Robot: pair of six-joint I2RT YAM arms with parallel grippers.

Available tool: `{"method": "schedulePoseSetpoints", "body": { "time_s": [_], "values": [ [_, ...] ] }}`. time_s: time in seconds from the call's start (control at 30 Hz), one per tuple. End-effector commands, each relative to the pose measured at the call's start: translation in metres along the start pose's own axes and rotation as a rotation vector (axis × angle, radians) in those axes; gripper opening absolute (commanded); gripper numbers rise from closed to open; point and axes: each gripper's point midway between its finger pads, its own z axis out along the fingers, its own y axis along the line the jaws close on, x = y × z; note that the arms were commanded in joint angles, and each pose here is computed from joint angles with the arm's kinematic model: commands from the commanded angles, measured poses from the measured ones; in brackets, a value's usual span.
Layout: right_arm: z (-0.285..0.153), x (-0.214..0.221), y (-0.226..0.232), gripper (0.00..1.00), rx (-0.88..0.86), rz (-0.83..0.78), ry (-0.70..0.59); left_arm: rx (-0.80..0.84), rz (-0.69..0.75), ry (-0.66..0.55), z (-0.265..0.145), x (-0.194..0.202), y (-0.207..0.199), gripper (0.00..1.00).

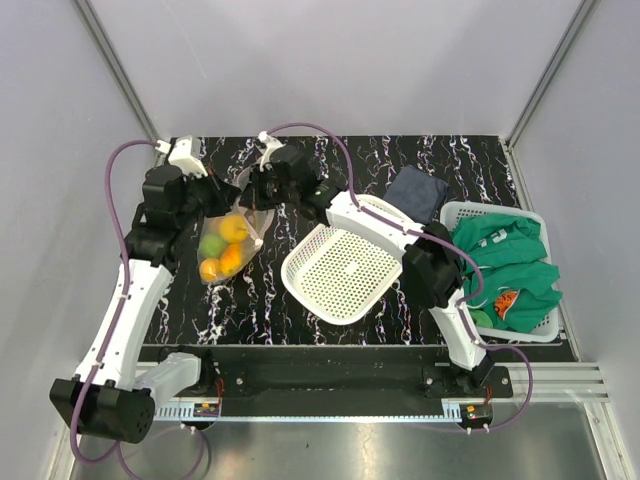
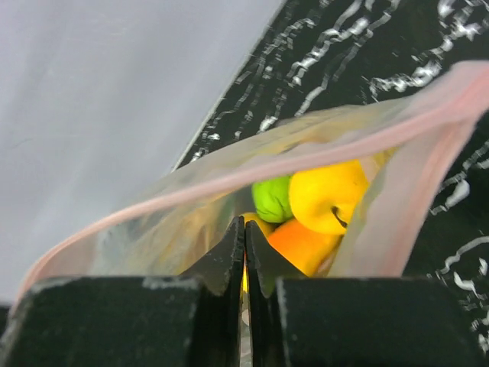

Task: Open the zip-top bag and remove the fake food

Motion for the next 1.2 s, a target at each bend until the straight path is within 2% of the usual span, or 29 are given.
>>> {"method": "schedulePoseSetpoints", "body": {
  "time_s": [0.0, 0.3, 0.4, 0.67, 0.7, 0.77, 0.8, 0.83, 0.87, 1.03, 1.1, 1.17],
  "values": [
    [-0.003, -0.010, -0.030, 0.06, 0.138, 0.050, -0.035, 0.054, 0.012, -0.054, 0.004, -0.019, -0.019, 0.00],
    [0.021, 0.016, -0.019, 0.09, -0.007, 0.084, 0.070, 0.089, 0.000, -0.032, 0.019, -0.015, -0.032, 0.00],
    [0.028, 0.025, -0.026, 0.10, -0.001, 0.106, 0.085, 0.083, 0.000, -0.030, 0.022, -0.015, -0.031, 0.00],
    [0.039, 0.038, -0.050, 0.20, 0.018, 0.178, 0.105, 0.032, 0.003, 0.007, 0.036, -0.010, -0.020, 0.00],
    [0.040, 0.040, -0.051, 0.21, 0.003, 0.190, 0.116, 0.014, 0.006, 0.017, 0.037, -0.010, -0.017, 0.01],
    [0.041, 0.040, -0.057, 0.22, 0.000, 0.212, 0.120, -0.063, 0.005, 0.011, 0.034, -0.015, -0.005, 0.13],
    [0.041, 0.042, -0.060, 0.22, 0.001, 0.219, 0.126, -0.088, 0.002, -0.001, 0.031, -0.018, 0.000, 0.23],
    [0.040, 0.041, -0.060, 0.22, -0.001, 0.220, 0.124, -0.107, 0.004, -0.020, 0.024, -0.023, 0.004, 0.38],
    [0.039, 0.038, -0.064, 0.22, 0.004, 0.221, 0.116, -0.145, 0.003, -0.039, 0.021, -0.027, 0.012, 0.44],
    [0.035, 0.035, -0.067, 0.24, -0.013, 0.238, 0.111, -0.238, -0.022, -0.042, 0.011, -0.029, 0.043, 0.48],
    [0.034, 0.034, -0.067, 0.24, -0.018, 0.241, 0.113, -0.278, -0.057, -0.010, 0.014, -0.022, 0.056, 0.42],
    [0.034, 0.034, -0.065, 0.24, -0.025, 0.239, 0.115, -0.225, -0.075, 0.036, 0.019, -0.013, 0.051, 0.39]
  ]
}}
